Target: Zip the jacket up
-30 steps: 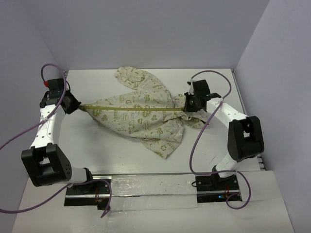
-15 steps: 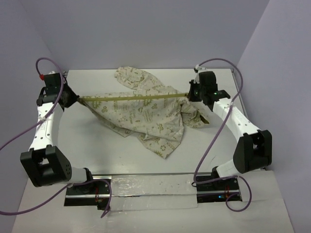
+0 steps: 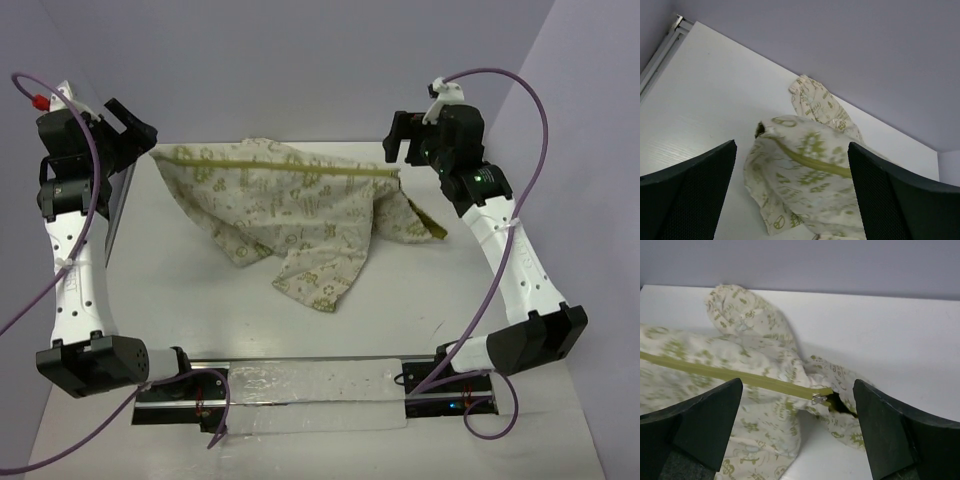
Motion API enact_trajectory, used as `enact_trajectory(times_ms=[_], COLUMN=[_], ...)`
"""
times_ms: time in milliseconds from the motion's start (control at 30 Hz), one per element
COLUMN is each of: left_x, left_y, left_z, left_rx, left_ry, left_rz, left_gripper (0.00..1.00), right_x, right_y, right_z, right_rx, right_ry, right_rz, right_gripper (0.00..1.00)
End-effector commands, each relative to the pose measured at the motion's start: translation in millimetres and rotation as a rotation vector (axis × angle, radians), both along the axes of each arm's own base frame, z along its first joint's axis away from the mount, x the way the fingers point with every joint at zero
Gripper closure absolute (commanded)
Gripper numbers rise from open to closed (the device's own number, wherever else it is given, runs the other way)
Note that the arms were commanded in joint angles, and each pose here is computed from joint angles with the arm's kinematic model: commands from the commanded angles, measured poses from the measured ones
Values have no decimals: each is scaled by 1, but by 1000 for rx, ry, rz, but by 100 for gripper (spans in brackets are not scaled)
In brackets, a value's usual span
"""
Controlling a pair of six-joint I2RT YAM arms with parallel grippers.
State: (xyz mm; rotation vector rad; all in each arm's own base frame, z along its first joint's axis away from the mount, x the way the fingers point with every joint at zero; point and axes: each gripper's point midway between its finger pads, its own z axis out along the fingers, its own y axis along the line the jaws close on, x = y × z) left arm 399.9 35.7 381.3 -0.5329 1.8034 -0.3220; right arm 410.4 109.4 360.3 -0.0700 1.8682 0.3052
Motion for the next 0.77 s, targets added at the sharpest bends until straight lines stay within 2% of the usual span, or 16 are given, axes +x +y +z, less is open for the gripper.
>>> enact_trajectory(times_ms=[0,200,367,533,733], left_x=[-4,-30,-55,-75,-87], left_y=[2,-4,-31,-35,-36], left_z=[0,-17,-50,-71,-73], left_rx=[5,-40,-97,-74,-68], left_ry=[-42,-69,-17,28,23], left_rz=[9,33,-58,-60,-57], left_gripper=[1,1,1,1,1], right_x=[-22,-43,-61,-67,-72], right_y=[-22,-60,-68,-76,-75], right_z=[-8,-63,-128,-143,-142], right_rx=[-5,-9,-21,-54,-43], right_ry=[-1,145,276,300,284], right_rz=[-113,-356,-420,-446,-434], right_gripper=[0,0,0,0,0])
